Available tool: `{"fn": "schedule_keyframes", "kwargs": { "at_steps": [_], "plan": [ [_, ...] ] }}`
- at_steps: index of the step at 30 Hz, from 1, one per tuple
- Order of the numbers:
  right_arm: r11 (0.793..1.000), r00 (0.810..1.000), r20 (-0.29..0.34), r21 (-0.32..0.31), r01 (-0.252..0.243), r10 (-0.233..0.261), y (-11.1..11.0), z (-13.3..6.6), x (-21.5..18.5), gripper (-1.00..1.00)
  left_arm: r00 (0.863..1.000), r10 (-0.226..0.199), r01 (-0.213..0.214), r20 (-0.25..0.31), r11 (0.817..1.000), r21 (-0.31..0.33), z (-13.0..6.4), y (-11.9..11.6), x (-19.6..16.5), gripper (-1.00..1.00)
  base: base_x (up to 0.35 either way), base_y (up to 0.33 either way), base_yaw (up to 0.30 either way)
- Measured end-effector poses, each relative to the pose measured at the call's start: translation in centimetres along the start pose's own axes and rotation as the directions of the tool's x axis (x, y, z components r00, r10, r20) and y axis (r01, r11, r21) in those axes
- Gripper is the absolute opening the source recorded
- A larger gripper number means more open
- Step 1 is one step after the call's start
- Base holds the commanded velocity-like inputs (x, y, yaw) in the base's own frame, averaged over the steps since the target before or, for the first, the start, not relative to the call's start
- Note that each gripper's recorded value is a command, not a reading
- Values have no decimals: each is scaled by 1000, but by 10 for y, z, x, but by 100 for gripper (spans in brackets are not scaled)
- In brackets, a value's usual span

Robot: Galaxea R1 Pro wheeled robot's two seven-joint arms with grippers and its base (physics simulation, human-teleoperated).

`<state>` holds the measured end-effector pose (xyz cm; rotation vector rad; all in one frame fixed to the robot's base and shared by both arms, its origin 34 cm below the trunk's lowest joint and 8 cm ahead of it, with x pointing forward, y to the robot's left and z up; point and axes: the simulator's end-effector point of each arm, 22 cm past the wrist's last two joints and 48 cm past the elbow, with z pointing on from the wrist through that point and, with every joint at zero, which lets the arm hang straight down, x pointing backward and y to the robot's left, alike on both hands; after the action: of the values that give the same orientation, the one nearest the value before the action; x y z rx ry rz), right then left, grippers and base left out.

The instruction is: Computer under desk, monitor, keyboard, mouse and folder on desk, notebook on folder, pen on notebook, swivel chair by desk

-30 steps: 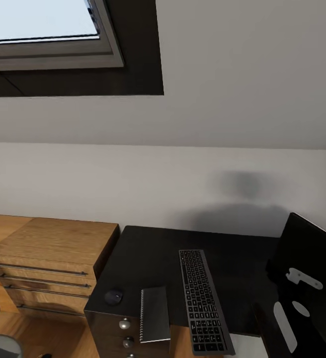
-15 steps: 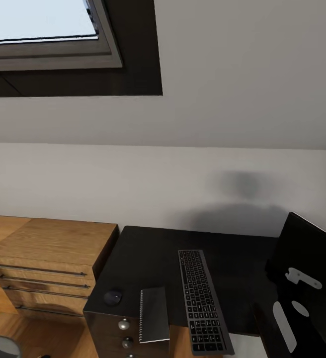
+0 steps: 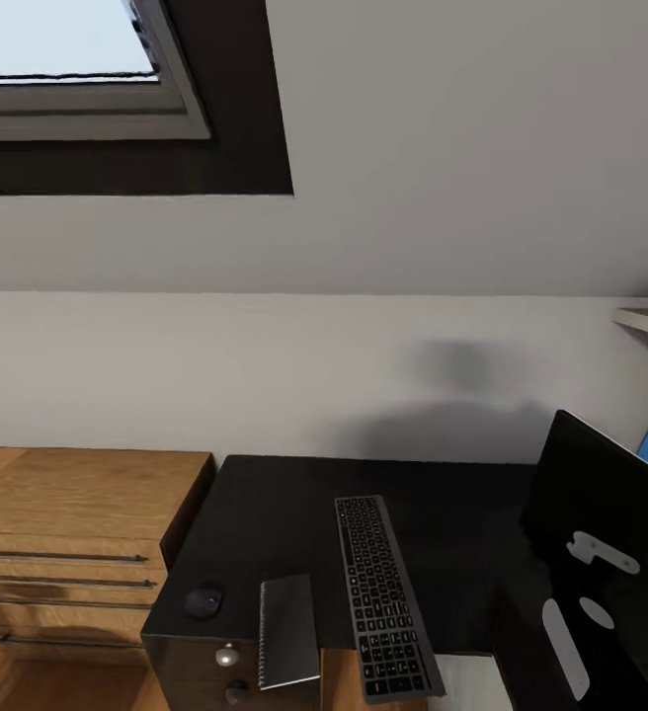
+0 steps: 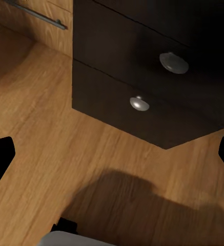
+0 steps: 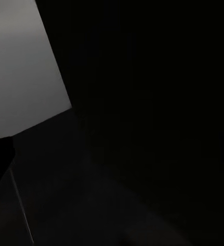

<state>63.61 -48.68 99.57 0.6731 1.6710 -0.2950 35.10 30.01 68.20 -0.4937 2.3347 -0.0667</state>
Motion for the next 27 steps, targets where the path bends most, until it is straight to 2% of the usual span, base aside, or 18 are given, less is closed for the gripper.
{"fn": "schedule_keyframes", "kwargs": {
  "at_steps": [8,17,27],
  "plan": [
    [1000,1000,1,-1,0,0,1,0,-1,100,1000,0,0,1,1000,1,0,0,0,100,4,0,-23],
    [1000,1000,2,-3,1,-1,1,0,-1,100,1000,1,-1,2,1000,1,0,0,-1,100,165,45,-2],
    [1000,1000,1,-3,1,-1,1,0,-1,100,1000,0,0,1,1000,1,0,0,-1,100,23,5,-5]
  ]
}}
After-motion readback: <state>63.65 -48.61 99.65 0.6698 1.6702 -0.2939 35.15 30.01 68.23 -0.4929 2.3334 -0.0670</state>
